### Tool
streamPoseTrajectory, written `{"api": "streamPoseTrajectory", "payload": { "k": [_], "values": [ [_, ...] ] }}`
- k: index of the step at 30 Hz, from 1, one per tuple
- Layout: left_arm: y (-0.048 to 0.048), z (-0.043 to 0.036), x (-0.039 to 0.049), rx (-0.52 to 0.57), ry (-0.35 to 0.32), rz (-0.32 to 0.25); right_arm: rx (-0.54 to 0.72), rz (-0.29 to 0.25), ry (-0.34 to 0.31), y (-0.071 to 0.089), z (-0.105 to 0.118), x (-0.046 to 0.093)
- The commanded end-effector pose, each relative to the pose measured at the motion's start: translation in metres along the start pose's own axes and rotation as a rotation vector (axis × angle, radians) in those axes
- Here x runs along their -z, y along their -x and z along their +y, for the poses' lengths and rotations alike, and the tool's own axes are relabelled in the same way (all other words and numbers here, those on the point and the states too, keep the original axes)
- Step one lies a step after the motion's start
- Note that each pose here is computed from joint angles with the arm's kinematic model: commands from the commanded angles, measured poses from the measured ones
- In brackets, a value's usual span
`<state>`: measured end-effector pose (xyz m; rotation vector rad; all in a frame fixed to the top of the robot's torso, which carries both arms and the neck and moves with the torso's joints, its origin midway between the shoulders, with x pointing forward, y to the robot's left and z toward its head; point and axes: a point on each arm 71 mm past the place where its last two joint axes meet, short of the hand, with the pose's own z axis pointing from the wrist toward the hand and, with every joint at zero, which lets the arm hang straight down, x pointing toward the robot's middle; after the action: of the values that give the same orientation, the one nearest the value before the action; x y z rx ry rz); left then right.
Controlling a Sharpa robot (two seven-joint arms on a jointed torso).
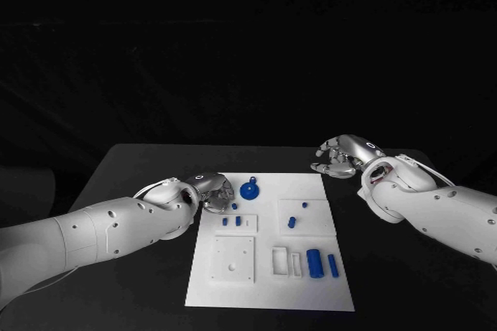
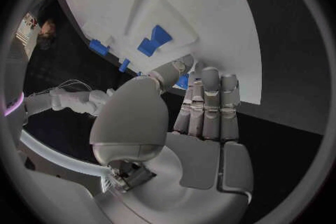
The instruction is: Assemble the parts on the task board
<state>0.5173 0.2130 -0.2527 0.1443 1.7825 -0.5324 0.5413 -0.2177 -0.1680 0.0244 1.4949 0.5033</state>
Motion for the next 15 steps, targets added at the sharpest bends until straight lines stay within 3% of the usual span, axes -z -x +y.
{"api": "streamPoseTrajectory", "payload": {
  "k": [1,9,12,15],
  "values": [
    [0.0014,0.0057,0.0012,0.005,0.020,-0.017,-0.011,0.012,0.010,-0.001,0.000,0.000],
    [0.0104,0.0287,0.0072,0.185,0.102,-0.064,-0.074,0.043,0.051,-0.002,0.001,0.000],
    [0.0219,0.0401,0.0085,0.360,0.162,-0.106,-0.098,0.051,0.085,-0.003,0.003,0.000],
    [0.0314,0.0462,0.0095,0.514,0.176,-0.133,-0.109,0.057,0.106,-0.003,0.005,0.001]
  ]
}}
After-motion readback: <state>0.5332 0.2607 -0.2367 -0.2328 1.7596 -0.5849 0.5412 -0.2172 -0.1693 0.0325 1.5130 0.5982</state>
